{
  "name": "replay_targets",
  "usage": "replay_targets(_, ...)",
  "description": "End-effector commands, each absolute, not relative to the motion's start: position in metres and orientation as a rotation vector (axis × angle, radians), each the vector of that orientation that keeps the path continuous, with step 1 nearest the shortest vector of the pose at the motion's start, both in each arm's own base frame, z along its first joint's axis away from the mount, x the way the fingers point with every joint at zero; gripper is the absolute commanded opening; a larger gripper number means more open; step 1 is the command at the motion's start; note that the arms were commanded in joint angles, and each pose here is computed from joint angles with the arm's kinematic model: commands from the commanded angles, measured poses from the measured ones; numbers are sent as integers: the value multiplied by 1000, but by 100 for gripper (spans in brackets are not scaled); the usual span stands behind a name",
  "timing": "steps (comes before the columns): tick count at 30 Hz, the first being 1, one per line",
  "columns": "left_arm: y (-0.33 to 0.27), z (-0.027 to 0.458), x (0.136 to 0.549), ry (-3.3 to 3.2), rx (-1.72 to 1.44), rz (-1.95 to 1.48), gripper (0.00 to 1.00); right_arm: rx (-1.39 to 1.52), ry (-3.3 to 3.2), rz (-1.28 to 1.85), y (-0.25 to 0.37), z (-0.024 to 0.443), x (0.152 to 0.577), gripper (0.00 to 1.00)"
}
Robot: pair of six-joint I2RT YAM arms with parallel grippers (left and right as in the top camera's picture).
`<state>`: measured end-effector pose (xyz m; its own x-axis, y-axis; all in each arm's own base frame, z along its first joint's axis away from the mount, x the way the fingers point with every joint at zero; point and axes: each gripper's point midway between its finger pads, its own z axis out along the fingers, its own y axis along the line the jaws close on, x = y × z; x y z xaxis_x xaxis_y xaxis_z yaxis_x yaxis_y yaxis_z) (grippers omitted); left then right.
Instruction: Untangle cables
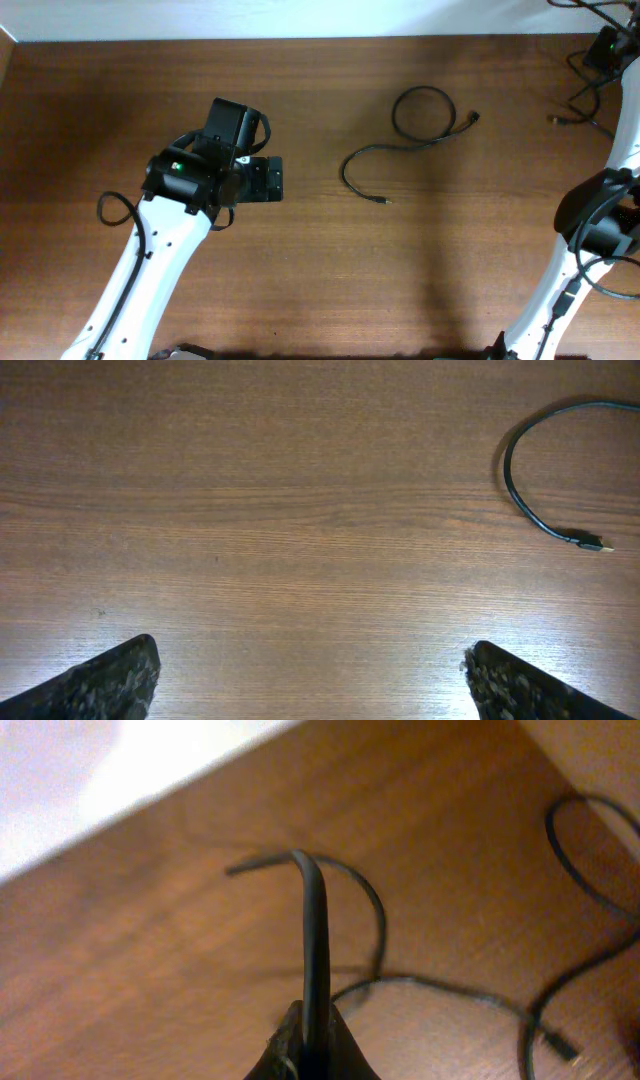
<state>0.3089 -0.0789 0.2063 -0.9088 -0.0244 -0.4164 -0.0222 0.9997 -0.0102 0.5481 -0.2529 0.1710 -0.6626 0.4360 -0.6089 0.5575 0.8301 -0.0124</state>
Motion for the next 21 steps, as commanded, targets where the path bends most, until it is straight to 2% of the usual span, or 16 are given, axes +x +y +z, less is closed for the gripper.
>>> replay_targets(1, -76, 212, 309, 2691, -55, -9, 99, 844, 2440, -359, -292, 139, 523, 4)
replay_targets(2, -76, 212, 309, 2691, -55, -9, 99, 889, 2438, -359, -303, 135, 515, 8)
replay_targets(3, -76, 212, 309, 2691, -55, -9, 99, 909, 2442, -357, -310, 134, 508, 33)
replay_targets(4, -76, 212, 309, 2691, -55, -9, 99, 919, 2447, -343, -313, 132, 505, 79)
replay_targets(5, -76, 212, 309, 2691, -55, -9, 99, 918, 2464, -294, -309, 129, 503, 100)
replay_targets(8, -76, 212, 309, 2691, -55, -9, 99, 869, 2529, -149, -296, 123, 499, 99)
replay_targets(10, -76, 212, 309, 2691, -55, -9, 99, 814, 2564, 109, -262, 121, 503, 99)
replay_targets(12, -76, 212, 309, 2691, -55, -9, 99, 642, 2534, 387, -225, 140, 514, 99)
replay_targets(13, -76, 212, 309, 2690, -55, -9, 99, 621, 2514, 425, -219, 148, 516, 99)
replay_targets(18, -76, 212, 309, 2691, -55, -9, 99, 580, 2436, 184, -219, 231, 498, 99)
replay_targets(21, -76, 212, 309, 2691, -55, -9, 99, 448, 2409, 164, -179, 282, 485, 99)
